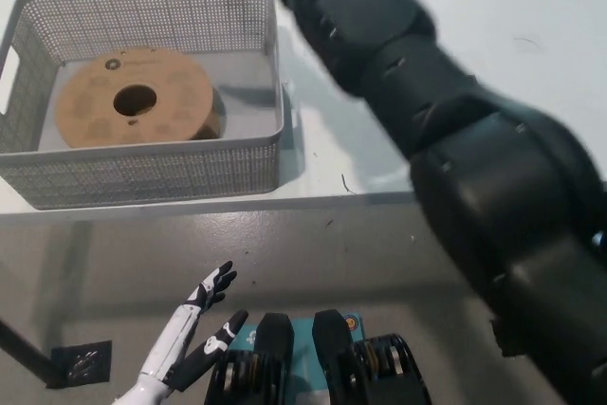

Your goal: Use the right hand to pick up a 3d printing filament and place it into a container on the left side

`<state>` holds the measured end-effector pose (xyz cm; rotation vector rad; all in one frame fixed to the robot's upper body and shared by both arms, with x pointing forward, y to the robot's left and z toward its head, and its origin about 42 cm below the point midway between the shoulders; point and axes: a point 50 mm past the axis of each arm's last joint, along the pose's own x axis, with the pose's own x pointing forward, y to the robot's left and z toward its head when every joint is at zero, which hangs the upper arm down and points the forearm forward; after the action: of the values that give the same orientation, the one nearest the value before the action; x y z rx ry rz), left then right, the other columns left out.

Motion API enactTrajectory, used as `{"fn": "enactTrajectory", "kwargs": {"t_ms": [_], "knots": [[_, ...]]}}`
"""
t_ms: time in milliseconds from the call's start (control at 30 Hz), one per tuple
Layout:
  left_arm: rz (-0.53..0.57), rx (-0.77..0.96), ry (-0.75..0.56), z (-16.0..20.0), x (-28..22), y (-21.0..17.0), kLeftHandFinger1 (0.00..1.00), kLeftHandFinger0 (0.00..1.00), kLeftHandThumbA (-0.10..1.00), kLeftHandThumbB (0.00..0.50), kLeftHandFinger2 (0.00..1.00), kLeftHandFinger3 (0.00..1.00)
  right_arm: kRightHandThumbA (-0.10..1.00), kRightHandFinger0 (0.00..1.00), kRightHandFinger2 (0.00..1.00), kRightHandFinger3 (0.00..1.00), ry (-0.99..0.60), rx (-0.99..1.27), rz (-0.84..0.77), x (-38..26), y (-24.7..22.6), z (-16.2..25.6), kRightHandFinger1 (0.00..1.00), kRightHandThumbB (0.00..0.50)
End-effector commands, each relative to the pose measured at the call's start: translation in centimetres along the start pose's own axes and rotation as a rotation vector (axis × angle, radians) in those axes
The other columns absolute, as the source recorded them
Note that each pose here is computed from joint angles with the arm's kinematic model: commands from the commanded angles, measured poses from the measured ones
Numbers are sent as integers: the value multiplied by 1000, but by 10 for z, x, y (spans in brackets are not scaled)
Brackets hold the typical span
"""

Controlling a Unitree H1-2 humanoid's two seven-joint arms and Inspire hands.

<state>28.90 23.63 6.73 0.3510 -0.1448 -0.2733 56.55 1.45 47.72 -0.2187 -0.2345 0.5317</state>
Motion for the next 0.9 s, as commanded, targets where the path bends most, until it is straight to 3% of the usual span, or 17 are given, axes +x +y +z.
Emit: {"fn": "enactTrajectory", "kwargs": {"t_ms": [0,33,67,200,267,433,500,567,633,700,767,867], "knots": [[-9,11,-36,5,2,4,1000,1000,819,147,1000,1000,969,1000,1000,1000,-260,-195,-4,-10,-49,88,1000,448],[-9,14,-37,4,1,3,1000,1000,820,148,1000,1000,991,1000,1000,1000,-298,-229,1,-16,-59,92,1000,404],[-8,19,-34,4,0,2,1000,1000,833,157,1000,1000,999,1000,1000,1000,-332,-265,4,-26,-71,96,1000,392],[1,9,-34,4,2,1,1000,1000,832,161,1000,1000,1000,1000,1000,1000,-406,-388,-17,-65,-100,106,1000,448],[1,3,-29,4,3,0,1000,1000,834,165,1000,1000,1000,1000,1000,1000,-441,-480,-37,-94,-112,109,1000,451],[1,7,-32,3,2,-1,1000,1000,868,173,1000,1000,1000,1000,1000,1000,-513,-513,-51,-156,-125,99,1000,500],[2,8,-28,3,1,0,1000,1000,876,173,1000,1000,1000,1000,1000,1000,-557,-540,-58,-178,-125,93,1000,500],[2,11,-29,3,1,-1,1000,1000,859,135,1000,1000,1000,1000,1000,1000,-605,-523,-54,-207,-123,86,1000,500],[4,4,-30,2,0,-1,1000,1000,856,147,1000,1000,1000,1000,1000,1000,-657,-430,-23,-232,-121,77,1000,449],[4,6,-31,2,-1,-1,1000,1000,858,147,1000,1000,1000,1000,1000,1000,-690,-461,-45,-252,-115,69,1000,458],[4,-3,-29,1,1,-1,1000,1000,861,153,1000,1000,1000,1000,1000,1000,-750,-511,-67,-285,-97,57,1000,421],[4,-9,-24,1,0,-3,1000,1000,851,148,1000,1000,1000,1000,1000,1000,-821,-493,-58,-315,-66,45,1000,485]]}}
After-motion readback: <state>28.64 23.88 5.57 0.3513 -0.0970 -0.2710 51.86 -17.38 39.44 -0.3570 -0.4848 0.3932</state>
